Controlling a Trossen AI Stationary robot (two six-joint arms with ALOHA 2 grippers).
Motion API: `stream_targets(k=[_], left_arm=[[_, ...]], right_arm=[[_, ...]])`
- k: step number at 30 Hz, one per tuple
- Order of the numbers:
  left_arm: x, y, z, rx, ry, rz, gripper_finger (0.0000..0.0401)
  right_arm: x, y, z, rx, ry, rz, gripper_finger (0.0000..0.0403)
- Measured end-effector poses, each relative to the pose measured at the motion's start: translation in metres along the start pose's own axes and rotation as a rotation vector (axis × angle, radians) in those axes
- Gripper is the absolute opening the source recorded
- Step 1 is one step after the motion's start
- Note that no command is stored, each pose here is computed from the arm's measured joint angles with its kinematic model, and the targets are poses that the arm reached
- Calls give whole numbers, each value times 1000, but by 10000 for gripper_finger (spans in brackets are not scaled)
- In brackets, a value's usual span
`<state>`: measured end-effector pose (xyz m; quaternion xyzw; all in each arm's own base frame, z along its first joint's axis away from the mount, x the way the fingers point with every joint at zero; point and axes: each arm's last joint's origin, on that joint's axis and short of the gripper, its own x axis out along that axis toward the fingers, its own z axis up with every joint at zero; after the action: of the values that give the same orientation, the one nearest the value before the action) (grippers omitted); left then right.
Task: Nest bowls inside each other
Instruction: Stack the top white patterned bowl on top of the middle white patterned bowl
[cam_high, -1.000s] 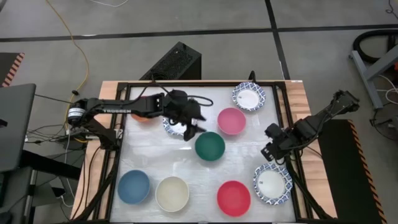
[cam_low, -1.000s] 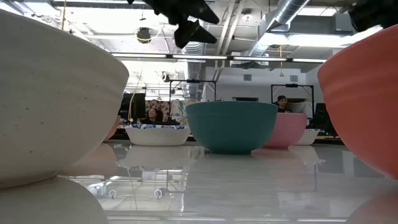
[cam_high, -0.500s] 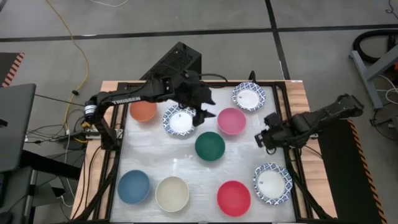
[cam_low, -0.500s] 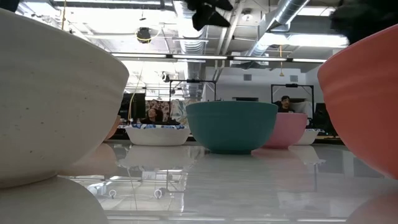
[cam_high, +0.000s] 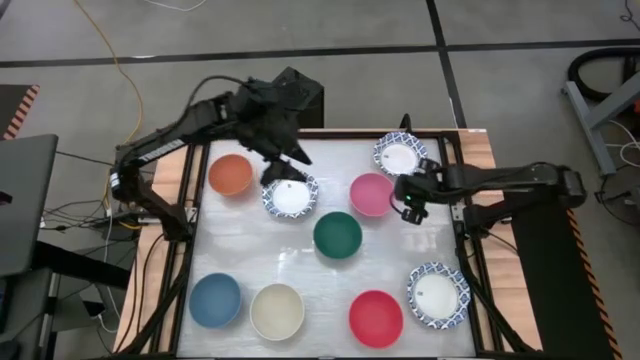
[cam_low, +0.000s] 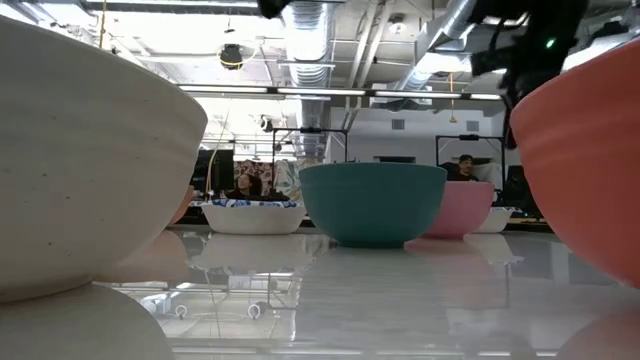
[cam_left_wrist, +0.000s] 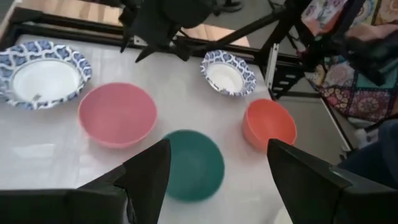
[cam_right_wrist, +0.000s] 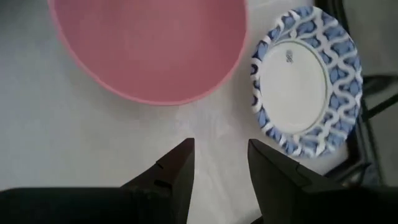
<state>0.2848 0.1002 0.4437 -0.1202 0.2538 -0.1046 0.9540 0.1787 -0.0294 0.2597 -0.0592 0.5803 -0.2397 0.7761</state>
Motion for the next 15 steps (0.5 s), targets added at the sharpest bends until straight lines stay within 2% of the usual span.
stream_targets(k=[5,11,15], left_arm=[[-36,-10,-3,16,-28,26,256],[-73,-27,-6,52,-91,72,256],[-88,-37,-9,79,-110,108,256]], right_arm=[[24,-9,12,-125,70,40,168],[39,-31,20,-101,41,50,168],[43,-43,18,-74,35,116,169]])
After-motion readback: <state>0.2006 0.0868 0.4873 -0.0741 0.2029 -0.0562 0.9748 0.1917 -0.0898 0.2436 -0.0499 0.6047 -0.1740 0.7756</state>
